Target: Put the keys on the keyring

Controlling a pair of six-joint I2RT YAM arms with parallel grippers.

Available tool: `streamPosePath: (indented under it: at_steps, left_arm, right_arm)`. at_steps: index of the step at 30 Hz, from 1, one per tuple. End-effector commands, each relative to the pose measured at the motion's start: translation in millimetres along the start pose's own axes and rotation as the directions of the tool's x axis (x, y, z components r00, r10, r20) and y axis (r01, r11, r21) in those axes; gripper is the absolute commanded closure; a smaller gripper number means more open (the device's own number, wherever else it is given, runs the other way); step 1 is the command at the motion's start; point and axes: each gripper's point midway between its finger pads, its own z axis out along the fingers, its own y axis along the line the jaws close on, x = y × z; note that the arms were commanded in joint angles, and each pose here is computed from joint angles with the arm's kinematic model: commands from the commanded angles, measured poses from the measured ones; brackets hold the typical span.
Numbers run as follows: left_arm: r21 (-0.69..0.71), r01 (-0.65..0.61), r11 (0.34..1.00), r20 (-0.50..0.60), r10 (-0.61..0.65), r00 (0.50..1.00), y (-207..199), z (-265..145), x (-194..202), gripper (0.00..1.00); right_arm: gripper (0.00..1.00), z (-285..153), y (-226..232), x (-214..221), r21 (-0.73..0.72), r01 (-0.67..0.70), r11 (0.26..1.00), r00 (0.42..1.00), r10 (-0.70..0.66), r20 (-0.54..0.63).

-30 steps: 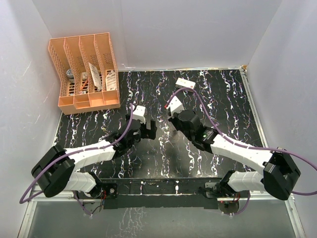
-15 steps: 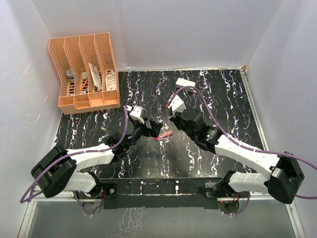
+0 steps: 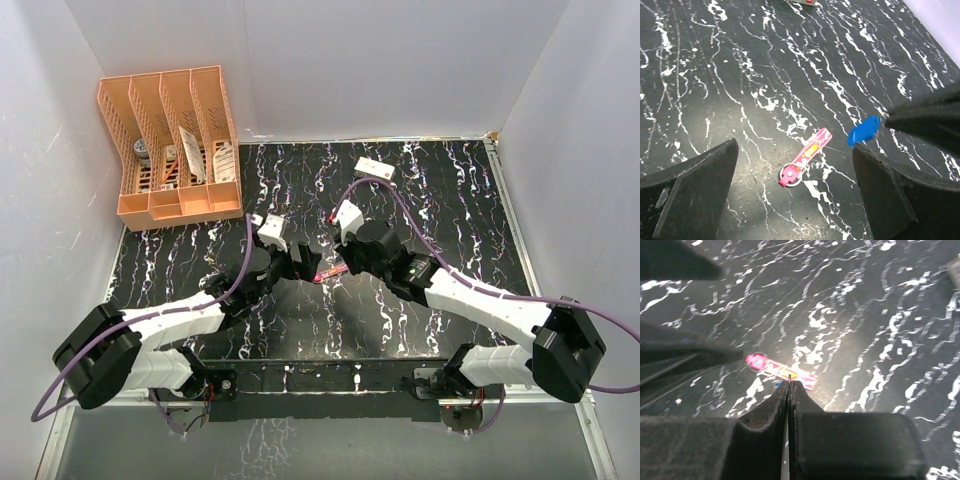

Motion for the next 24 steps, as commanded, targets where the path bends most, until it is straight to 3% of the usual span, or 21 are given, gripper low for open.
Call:
streamPosePath:
  at_steps: [1,7,14,20,24]
  left_arm:
    - [-0.104,0.001,0.995,-0.033,-0.005,0.999,19,-5,0,0.04]
    - [-0.178,0.027,0.984,-0.158,-0.055,0.986,31,-2,34,0.03]
    - [-0.249,-0.015,0.968,-0.289,-0.060,0.955,43,10,69,0.02]
    - [-0.242,-0.018,0.970,-0.297,-0.056,0.953,41,14,71,0.02]
    - [-0.246,-0.030,0.969,-0.300,-0.047,0.953,42,15,70,0.02]
  right_arm:
    - [1.00,-5,38,-2,-0.190,-0.061,0.980,0.998,0.062,-0.001]
    - [1.00,-4,66,35,-0.319,-0.083,0.944,0.991,0.043,-0.130]
    - [1.00,13,54,64,-0.190,-0.153,0.970,0.968,0.109,-0.224]
    - [1.00,18,42,62,-0.096,-0.198,0.976,0.963,0.175,-0.206]
    - [1.00,15,31,81,-0.004,-0.223,0.975,0.936,0.213,-0.279]
